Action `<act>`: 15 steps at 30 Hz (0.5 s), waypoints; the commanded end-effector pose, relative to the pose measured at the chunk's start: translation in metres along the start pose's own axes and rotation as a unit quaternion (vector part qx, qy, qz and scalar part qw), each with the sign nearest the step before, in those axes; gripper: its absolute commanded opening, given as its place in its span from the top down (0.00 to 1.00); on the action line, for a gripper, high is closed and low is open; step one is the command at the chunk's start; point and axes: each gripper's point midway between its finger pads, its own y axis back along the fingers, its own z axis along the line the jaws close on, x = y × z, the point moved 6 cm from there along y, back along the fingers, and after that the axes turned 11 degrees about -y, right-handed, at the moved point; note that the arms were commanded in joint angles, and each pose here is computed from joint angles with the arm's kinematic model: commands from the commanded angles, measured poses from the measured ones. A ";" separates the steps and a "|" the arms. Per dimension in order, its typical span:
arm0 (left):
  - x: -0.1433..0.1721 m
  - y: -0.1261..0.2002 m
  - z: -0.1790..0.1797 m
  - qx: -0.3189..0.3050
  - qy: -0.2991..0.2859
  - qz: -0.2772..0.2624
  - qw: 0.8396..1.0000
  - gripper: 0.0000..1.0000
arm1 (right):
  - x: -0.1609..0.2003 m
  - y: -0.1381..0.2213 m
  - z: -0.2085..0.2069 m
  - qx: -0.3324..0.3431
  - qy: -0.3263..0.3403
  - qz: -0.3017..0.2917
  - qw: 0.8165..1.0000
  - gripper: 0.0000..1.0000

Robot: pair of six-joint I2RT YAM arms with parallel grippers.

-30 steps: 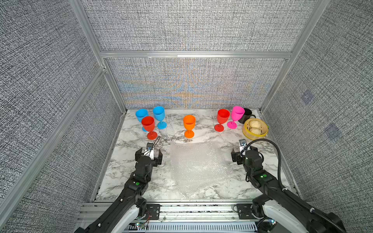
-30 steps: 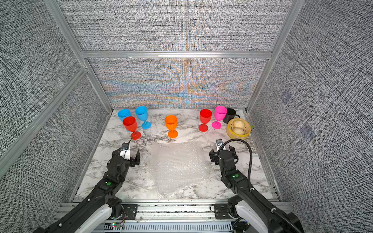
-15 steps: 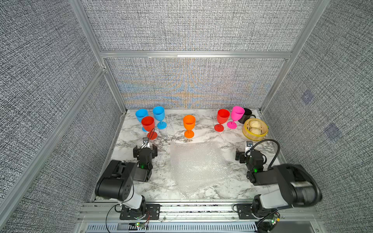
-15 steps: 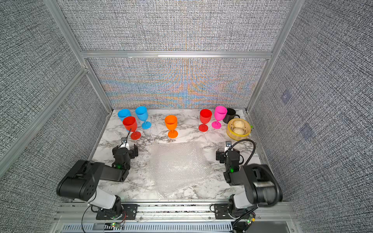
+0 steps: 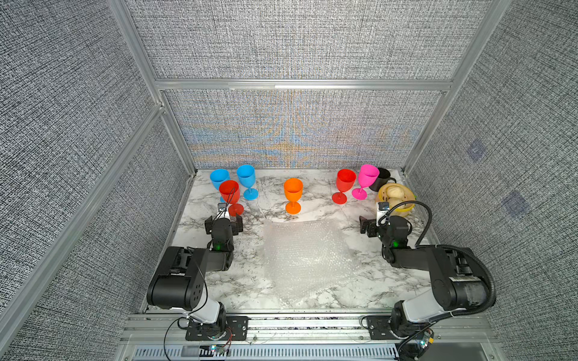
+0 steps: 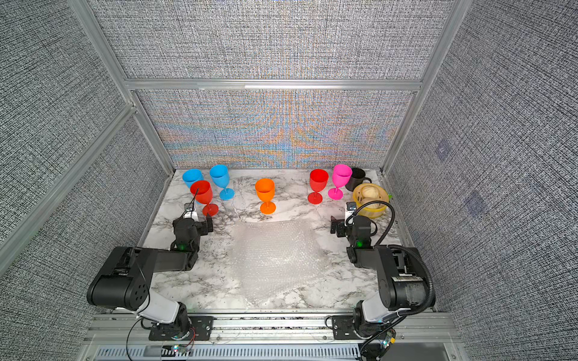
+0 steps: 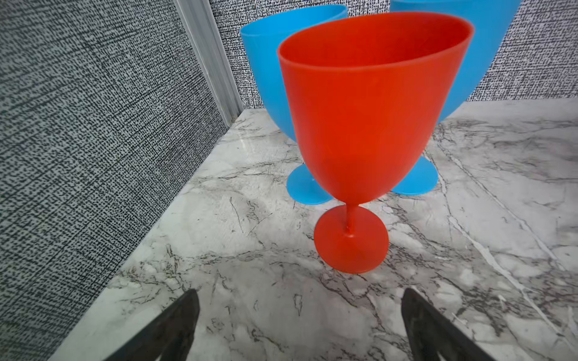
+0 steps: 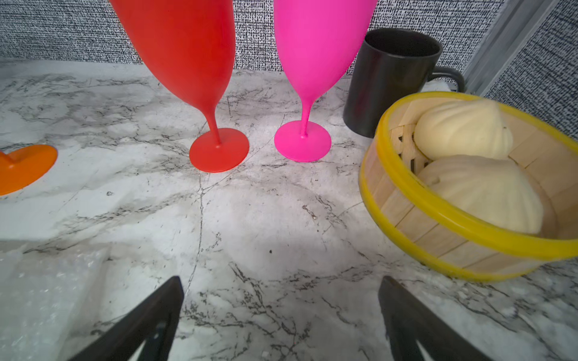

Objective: Unpack wine glasses from bubble wrap
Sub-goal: Reset both arms

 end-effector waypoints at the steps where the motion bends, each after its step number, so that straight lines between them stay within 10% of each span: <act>1: -0.004 0.001 0.000 0.003 0.007 -0.012 1.000 0.00 | 0.001 0.001 0.004 0.006 0.013 -0.006 1.000 0.01; 15: -0.005 0.004 -0.005 -0.007 -0.005 -0.020 1.000 0.00 | 0.001 0.001 0.003 0.010 0.009 -0.006 1.000 0.01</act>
